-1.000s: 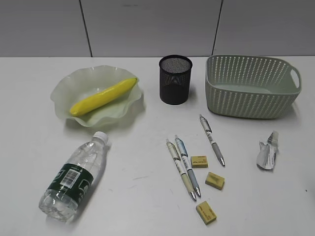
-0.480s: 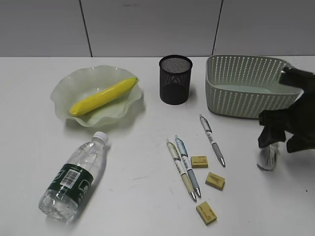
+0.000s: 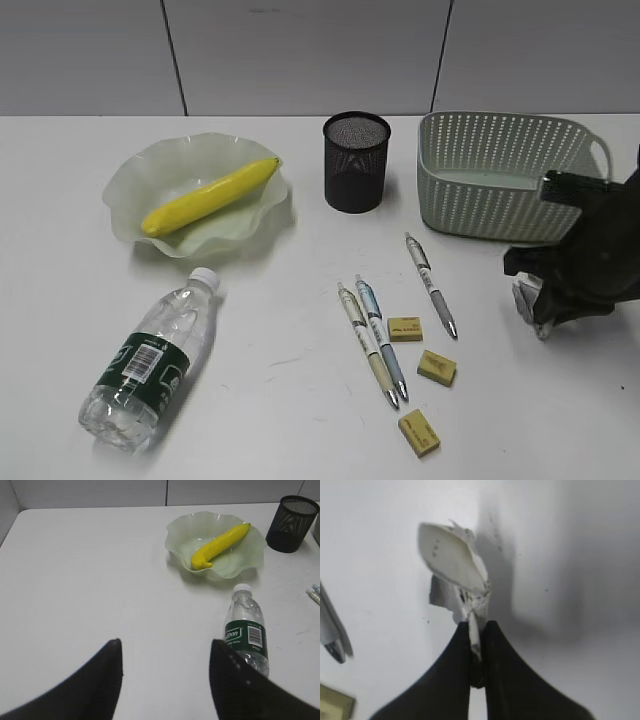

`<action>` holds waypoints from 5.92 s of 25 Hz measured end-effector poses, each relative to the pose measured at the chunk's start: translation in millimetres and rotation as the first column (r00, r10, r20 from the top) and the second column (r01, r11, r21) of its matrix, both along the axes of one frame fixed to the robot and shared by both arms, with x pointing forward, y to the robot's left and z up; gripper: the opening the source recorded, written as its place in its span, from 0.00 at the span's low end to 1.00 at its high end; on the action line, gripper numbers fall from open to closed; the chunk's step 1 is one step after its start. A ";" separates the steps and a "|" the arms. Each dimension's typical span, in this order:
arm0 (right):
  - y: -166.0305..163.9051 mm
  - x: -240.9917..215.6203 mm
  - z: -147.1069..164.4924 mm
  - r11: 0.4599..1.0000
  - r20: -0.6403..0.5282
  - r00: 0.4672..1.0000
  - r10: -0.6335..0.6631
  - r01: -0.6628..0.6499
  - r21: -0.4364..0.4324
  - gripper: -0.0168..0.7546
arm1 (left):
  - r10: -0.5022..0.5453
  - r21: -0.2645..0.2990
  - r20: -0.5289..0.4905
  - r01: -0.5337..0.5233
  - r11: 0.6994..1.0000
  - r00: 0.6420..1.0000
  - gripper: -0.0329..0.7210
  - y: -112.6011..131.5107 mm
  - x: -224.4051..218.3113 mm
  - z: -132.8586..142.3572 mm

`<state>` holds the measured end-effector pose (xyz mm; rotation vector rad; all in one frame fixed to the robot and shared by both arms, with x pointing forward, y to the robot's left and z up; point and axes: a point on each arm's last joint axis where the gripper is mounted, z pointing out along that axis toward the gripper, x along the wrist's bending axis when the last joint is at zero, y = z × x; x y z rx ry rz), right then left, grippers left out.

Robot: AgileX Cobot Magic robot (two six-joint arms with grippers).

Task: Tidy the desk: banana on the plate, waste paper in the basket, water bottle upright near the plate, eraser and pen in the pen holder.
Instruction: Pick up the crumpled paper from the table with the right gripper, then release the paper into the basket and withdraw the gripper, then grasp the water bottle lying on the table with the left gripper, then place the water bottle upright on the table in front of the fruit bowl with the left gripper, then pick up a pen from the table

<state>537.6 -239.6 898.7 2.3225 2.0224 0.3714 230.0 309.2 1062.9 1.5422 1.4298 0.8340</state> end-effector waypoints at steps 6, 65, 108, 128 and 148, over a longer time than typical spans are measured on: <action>-5.8 -17.8 88.8 0.998 0.334 0.940 0.067 -0.066 -0.015 0.08 | 0.000 0.000 0.000 0.000 1.000 1.000 0.60 0.0 0.0 0.0; -54.9 -306.0 157.7 0.984 0.800 0.575 0.172 -0.136 -0.113 0.69 | -0.228 0.076 -0.727 0.405 0.911 0.648 0.86 -173.2 267.7 -90.3; -54.9 -305.9 157.8 0.984 0.801 0.574 0.172 -0.136 -0.114 0.62 | -0.160 -0.121 0.233 0.192 0.974 0.959 0.55 -83.2 241.8 -144.1; -54.9 -305.9 157.8 0.984 0.801 0.574 0.172 -0.136 -0.114 0.62 | -0.285 -0.103 0.189 0.308 0.946 0.940 0.81 -92.8 237.8 -163.6; -54.9 -305.9 157.9 0.984 0.801 0.573 0.172 -0.136 -0.114 0.62 | -0.057 0.074 -0.112 0.066 0.995 0.992 0.73 -46.2 166.2 5.8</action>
